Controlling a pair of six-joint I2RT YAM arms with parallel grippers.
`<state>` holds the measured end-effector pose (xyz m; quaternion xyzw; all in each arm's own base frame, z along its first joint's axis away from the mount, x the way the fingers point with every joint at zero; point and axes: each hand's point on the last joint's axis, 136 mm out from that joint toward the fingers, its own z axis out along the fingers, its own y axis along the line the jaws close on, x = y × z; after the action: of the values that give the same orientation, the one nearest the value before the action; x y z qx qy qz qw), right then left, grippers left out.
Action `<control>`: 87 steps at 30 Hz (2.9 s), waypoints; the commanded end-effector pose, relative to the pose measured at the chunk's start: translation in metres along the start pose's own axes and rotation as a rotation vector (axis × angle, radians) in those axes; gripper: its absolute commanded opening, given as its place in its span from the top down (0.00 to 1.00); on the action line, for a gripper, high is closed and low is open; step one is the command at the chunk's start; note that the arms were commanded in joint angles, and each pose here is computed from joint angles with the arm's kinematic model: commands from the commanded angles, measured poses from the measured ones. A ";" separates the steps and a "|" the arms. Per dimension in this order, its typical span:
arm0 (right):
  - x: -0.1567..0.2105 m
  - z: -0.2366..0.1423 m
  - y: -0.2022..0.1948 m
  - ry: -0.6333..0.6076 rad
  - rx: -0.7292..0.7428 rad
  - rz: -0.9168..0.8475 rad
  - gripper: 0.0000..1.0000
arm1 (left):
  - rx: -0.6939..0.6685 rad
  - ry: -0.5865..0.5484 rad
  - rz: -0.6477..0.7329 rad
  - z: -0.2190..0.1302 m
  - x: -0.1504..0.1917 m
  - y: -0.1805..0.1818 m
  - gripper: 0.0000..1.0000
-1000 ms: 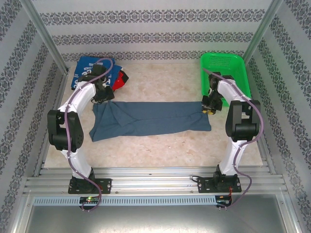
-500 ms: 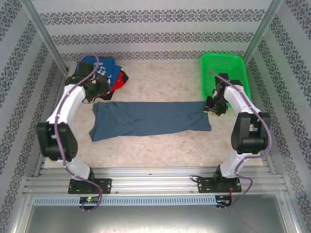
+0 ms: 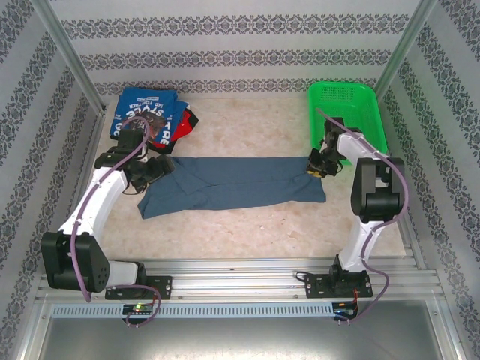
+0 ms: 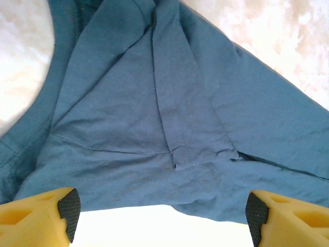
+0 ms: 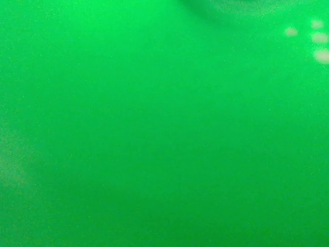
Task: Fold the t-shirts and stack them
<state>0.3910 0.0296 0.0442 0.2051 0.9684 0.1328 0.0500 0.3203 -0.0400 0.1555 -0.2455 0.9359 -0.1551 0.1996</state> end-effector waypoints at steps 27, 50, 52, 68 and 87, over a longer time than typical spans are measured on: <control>-0.017 -0.085 0.069 -0.375 -0.139 -0.336 0.20 | 0.002 0.233 -0.118 0.105 0.055 -0.041 0.28; 0.016 -0.132 0.072 -0.443 -0.188 -0.417 0.08 | -0.117 0.285 -0.103 0.129 0.062 -0.023 0.66; 0.016 -0.133 0.070 -0.446 -0.183 -0.411 0.08 | -0.116 0.290 -0.098 0.130 0.063 -0.023 0.74; 0.040 -0.103 0.041 -0.352 -0.155 -0.342 0.02 | -0.036 0.200 0.011 0.114 0.019 -0.063 1.00; 0.052 -0.108 0.039 -0.353 -0.189 -0.354 0.02 | -0.045 0.288 -0.117 0.108 0.072 -0.027 0.56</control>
<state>0.3453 0.0572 0.1524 0.0484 0.9526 0.1598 0.2544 0.3178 -0.1137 0.0508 -0.2589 0.9521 -0.1573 0.0417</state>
